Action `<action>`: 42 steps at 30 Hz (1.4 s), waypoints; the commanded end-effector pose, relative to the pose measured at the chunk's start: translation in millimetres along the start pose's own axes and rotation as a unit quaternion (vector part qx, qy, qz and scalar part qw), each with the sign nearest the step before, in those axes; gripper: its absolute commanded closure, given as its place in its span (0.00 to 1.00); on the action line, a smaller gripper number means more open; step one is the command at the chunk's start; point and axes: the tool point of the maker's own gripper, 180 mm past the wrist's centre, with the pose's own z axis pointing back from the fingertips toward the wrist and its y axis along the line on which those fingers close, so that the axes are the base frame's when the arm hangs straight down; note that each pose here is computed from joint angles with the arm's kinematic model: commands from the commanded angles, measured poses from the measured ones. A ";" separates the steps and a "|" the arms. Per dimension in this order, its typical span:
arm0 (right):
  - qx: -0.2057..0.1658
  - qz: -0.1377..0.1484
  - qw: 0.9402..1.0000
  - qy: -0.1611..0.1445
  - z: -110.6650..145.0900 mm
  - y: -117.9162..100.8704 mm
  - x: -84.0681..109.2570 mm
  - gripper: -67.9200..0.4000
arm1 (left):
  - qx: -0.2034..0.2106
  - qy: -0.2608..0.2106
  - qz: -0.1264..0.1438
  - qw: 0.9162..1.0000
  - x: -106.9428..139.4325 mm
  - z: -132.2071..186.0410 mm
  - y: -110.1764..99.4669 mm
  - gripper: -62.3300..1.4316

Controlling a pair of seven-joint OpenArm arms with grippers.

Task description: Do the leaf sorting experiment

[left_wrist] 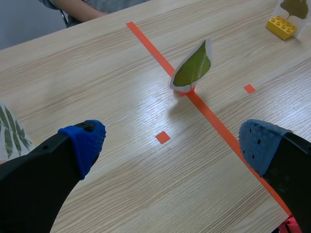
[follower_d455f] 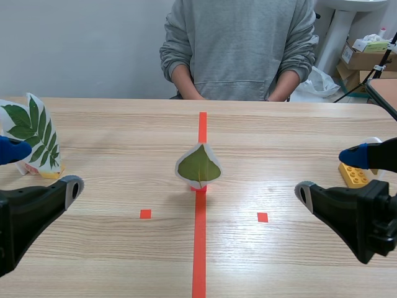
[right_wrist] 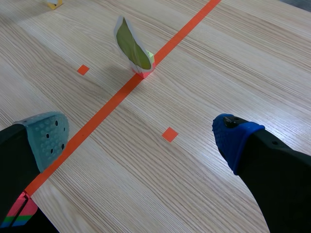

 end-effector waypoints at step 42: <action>-0.004 0.076 0.996 0.048 -20.5 -35.2 -9.0 0.10 | -0.002 -0.011 0.002 1.000 4.6 0.3 -1.3 0.06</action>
